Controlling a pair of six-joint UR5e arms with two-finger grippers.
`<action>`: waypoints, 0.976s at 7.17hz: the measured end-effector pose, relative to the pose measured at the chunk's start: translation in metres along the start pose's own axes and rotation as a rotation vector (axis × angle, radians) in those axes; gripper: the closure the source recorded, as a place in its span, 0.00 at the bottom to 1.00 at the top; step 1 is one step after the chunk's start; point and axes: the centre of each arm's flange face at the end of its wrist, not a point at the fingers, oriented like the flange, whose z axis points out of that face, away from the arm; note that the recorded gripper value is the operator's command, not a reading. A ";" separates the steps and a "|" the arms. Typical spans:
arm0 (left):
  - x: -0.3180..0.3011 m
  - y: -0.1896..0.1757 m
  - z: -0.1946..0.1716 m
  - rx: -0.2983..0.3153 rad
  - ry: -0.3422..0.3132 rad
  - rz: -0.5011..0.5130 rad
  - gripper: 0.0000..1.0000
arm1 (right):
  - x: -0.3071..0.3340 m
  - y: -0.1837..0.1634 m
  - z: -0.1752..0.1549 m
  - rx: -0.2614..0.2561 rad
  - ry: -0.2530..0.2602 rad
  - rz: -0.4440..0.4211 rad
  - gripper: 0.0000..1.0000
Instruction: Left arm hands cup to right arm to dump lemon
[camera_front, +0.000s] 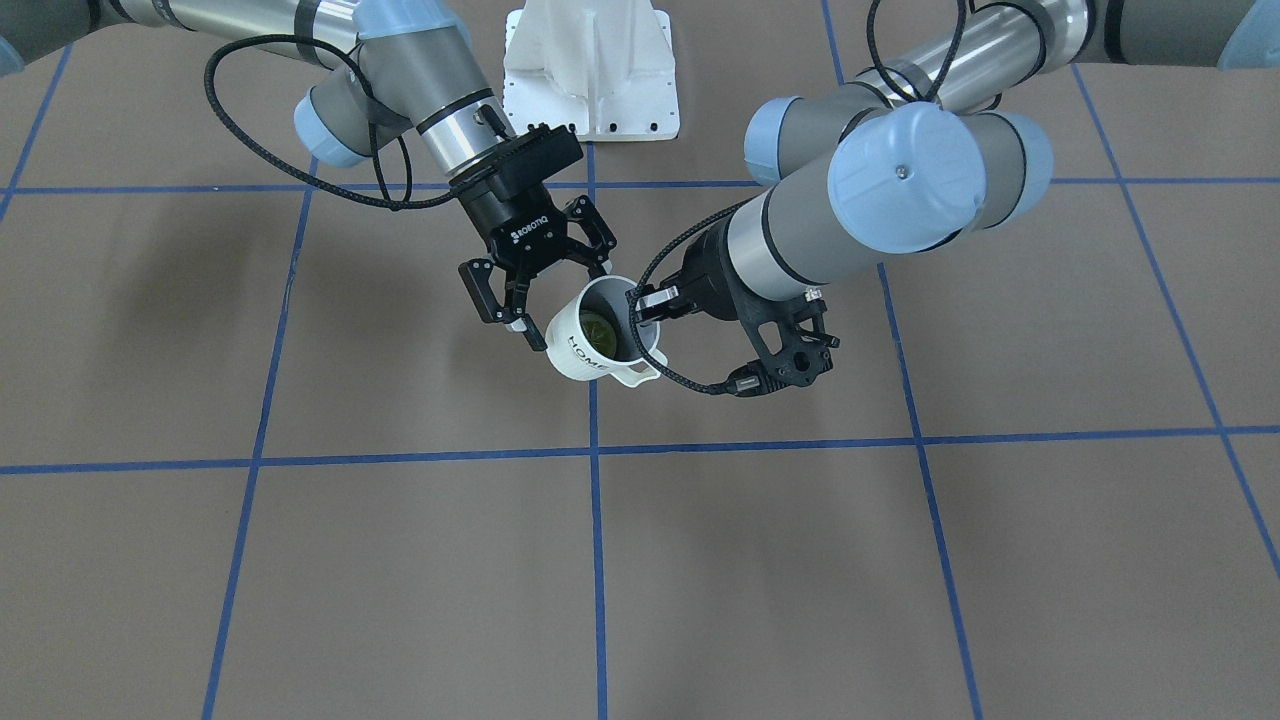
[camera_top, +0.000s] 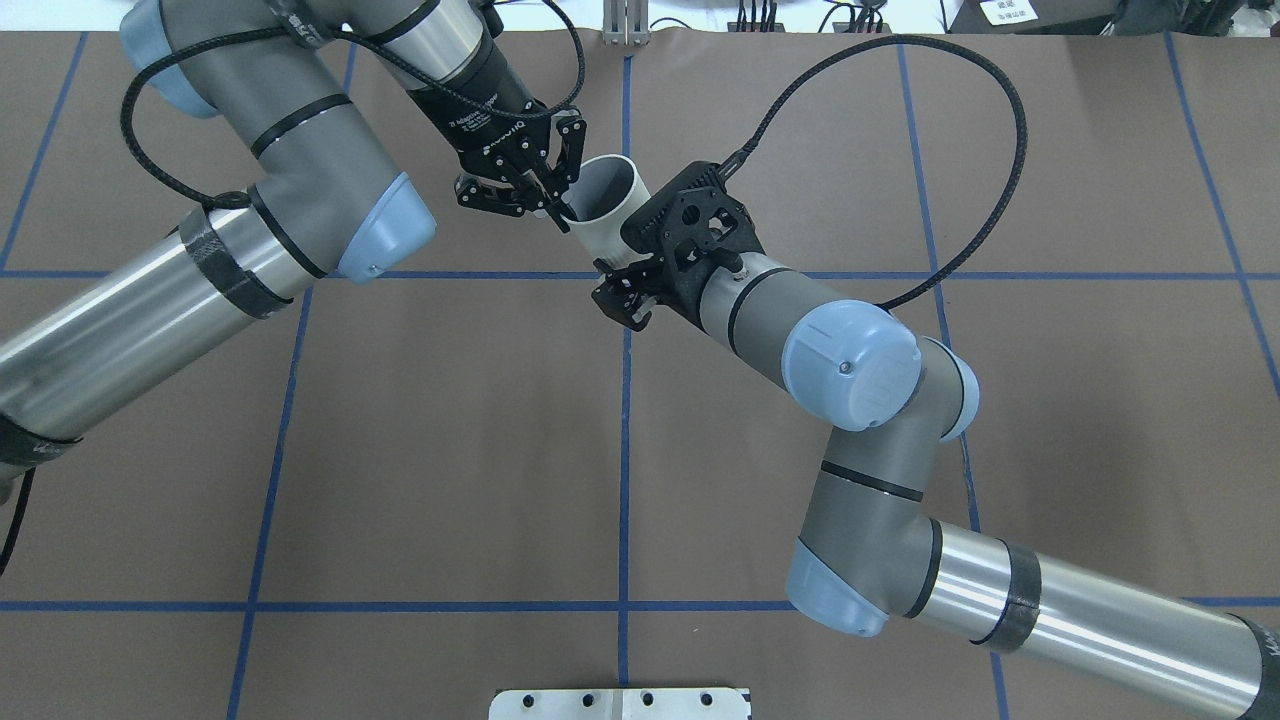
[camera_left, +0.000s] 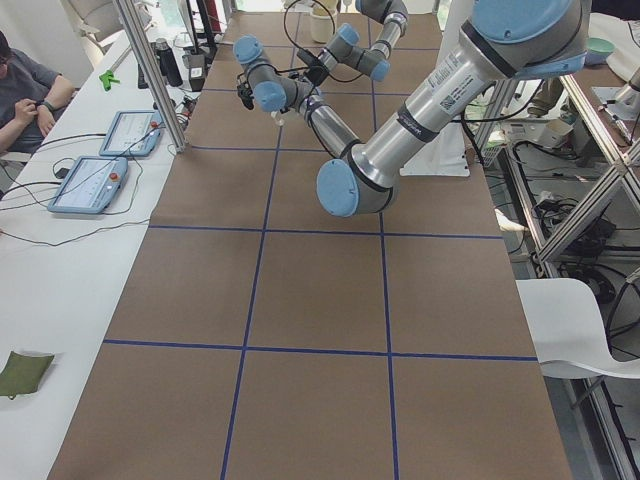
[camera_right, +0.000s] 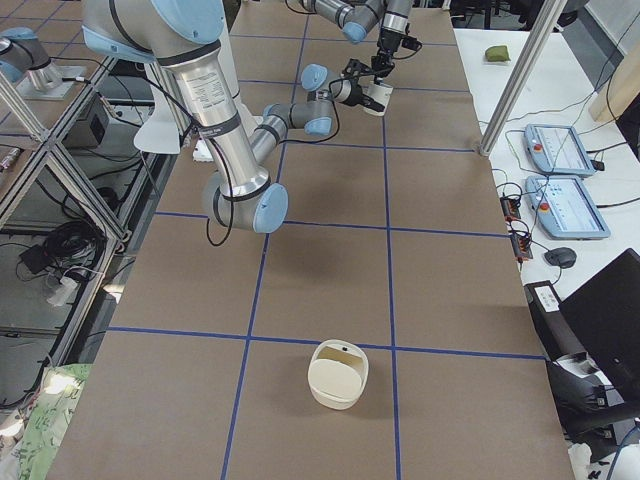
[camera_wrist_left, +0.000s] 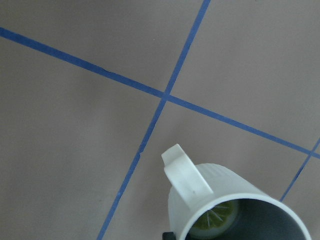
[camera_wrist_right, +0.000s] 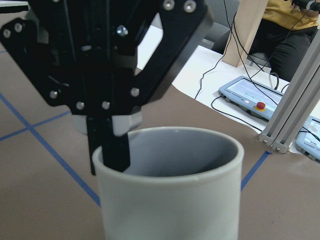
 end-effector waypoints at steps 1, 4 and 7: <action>0.001 0.003 -0.001 -0.005 0.003 0.005 1.00 | 0.000 0.001 0.001 -0.002 0.001 -0.001 0.01; 0.004 0.011 0.000 -0.013 0.007 0.018 1.00 | 0.001 0.003 0.003 -0.005 0.002 -0.001 0.01; 0.005 0.021 0.002 -0.022 0.011 0.035 0.01 | -0.001 0.000 0.002 -0.002 -0.002 0.008 1.00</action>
